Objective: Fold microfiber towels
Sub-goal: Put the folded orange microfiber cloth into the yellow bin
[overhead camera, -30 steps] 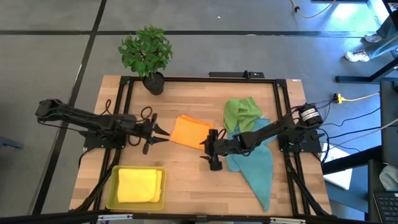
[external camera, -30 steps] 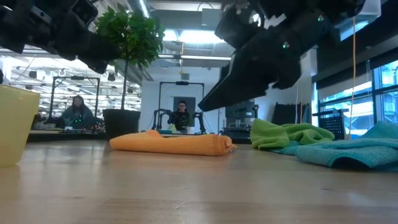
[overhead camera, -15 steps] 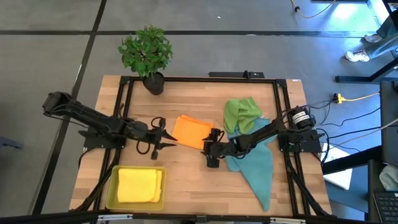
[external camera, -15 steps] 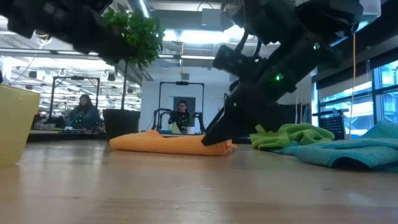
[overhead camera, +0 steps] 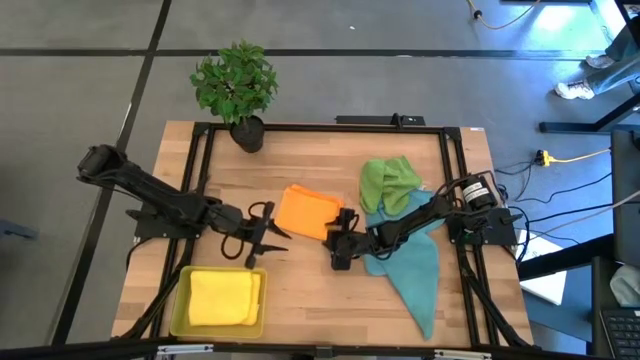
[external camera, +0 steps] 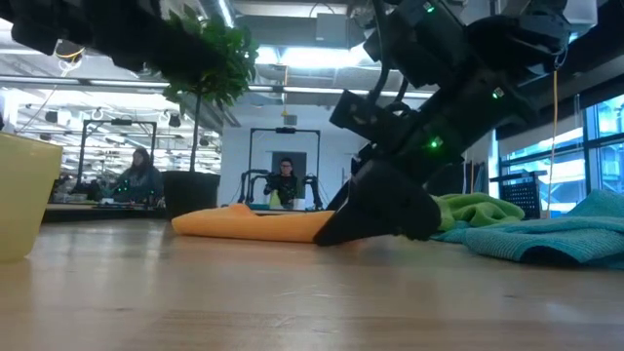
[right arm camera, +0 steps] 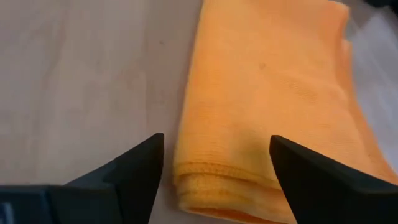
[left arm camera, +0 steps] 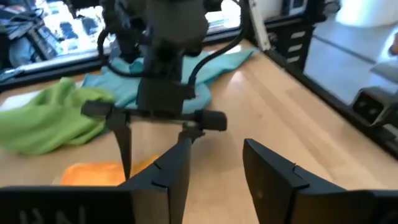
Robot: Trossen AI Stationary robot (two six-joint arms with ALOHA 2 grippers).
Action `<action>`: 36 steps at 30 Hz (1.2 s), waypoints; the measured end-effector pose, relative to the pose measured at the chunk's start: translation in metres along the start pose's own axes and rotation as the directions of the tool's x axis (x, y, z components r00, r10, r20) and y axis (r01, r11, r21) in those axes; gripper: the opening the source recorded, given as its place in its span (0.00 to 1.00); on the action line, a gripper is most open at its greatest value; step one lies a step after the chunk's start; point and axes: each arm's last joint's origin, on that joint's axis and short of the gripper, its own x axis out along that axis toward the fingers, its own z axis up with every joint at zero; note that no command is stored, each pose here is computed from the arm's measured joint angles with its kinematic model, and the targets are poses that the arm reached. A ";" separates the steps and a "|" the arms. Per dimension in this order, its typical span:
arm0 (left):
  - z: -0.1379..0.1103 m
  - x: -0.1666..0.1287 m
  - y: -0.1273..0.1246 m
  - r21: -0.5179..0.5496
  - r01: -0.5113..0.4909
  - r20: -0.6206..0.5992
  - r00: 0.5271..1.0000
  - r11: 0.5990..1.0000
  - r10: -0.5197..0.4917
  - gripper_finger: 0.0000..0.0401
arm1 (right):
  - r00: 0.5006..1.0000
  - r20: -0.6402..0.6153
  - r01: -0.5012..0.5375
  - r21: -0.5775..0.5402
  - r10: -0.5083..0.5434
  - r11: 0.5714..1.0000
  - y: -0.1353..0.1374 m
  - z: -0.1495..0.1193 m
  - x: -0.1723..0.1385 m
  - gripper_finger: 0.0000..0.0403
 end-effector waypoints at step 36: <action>-0.042 0.047 0.019 0.080 -0.127 -0.200 0.970 0.989 0.141 0.49 | 0.996 0.037 -0.081 0.201 0.075 0.976 -0.018 0.005 0.011 0.02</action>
